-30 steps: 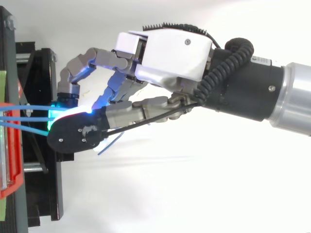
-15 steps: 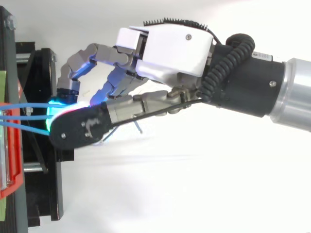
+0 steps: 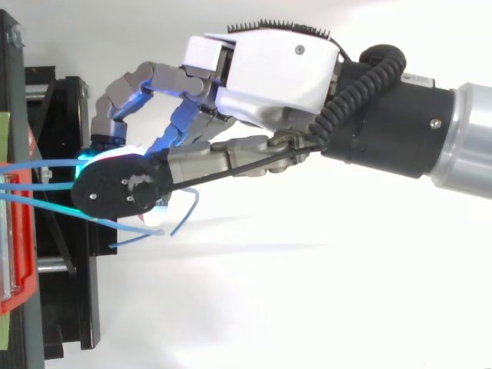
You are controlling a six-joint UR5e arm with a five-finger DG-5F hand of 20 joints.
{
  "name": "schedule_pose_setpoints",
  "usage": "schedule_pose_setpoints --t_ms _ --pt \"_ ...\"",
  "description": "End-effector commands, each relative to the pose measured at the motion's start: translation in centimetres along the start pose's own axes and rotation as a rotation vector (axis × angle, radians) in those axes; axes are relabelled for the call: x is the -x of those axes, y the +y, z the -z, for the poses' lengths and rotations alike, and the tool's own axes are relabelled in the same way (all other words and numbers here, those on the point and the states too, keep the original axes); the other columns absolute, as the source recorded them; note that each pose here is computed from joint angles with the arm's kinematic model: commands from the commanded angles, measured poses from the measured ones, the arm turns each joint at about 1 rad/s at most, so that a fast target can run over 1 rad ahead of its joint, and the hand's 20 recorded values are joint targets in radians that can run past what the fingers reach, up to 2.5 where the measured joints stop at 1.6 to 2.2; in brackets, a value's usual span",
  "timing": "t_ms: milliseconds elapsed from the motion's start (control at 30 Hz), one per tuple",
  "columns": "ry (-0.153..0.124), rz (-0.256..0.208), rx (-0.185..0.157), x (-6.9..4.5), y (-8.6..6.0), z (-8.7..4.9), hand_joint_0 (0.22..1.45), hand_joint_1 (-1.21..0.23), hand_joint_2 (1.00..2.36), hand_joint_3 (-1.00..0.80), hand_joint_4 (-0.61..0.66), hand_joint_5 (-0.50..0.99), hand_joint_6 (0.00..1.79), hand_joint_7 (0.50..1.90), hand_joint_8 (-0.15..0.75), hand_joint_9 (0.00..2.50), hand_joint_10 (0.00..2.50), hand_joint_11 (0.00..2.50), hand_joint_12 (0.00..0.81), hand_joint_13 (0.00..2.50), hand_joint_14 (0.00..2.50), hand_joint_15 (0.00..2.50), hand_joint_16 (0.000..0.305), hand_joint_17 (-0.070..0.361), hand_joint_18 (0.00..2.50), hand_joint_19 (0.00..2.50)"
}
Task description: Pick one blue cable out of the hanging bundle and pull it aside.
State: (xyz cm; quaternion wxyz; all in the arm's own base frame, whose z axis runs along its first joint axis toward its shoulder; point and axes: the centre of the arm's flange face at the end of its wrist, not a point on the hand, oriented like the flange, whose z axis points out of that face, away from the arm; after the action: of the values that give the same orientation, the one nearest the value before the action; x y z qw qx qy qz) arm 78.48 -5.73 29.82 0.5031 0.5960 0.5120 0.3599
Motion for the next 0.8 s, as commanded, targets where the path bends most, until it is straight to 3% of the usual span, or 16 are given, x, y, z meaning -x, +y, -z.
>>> schedule_pose_setpoints --t_ms 0,267,500,667,700,767 --pt "0.000 0.003 0.003 0.2 0.4 0.2 0.62 -0.75 1.02 -0.05 -0.07 -0.14 0.96 0.88 0.269 1.13 0.02 0.78 0.281 0.99 0.02 0.53 0.052 0.118 0.80 0.42" --pt "-0.013 0.011 0.003 1.3 0.7 0.2 0.69 -0.81 1.02 -0.18 -0.12 -0.16 0.97 0.91 0.210 1.06 0.02 0.80 0.241 0.92 0.02 0.55 0.044 0.100 0.71 0.43" --pt "-0.011 0.018 -0.012 1.9 1.0 0.7 0.74 -0.87 1.00 -0.50 -0.13 -0.16 0.96 0.87 0.187 1.05 0.02 0.80 0.232 0.91 0.02 0.53 0.043 0.098 0.70 0.40" --pt "-0.014 0.025 -0.028 2.4 1.1 1.0 0.64 -0.86 1.00 -0.50 -0.02 -0.14 0.94 0.80 0.194 1.05 0.02 0.77 0.228 0.91 0.02 0.53 0.043 0.097 0.70 0.42" --pt "-0.015 0.025 -0.031 2.5 1.1 1.0 0.59 -0.83 1.00 -0.50 0.00 -0.14 0.94 0.75 0.205 1.07 0.02 0.77 0.230 0.91 0.02 0.54 0.044 0.098 0.70 0.43" --pt "-0.017 0.025 -0.031 2.7 1.2 1.0 0.52 -0.76 1.00 -0.50 0.05 -0.14 0.91 0.78 0.225 1.07 0.02 0.75 0.250 0.93 0.02 0.54 0.047 0.105 0.72 0.43"
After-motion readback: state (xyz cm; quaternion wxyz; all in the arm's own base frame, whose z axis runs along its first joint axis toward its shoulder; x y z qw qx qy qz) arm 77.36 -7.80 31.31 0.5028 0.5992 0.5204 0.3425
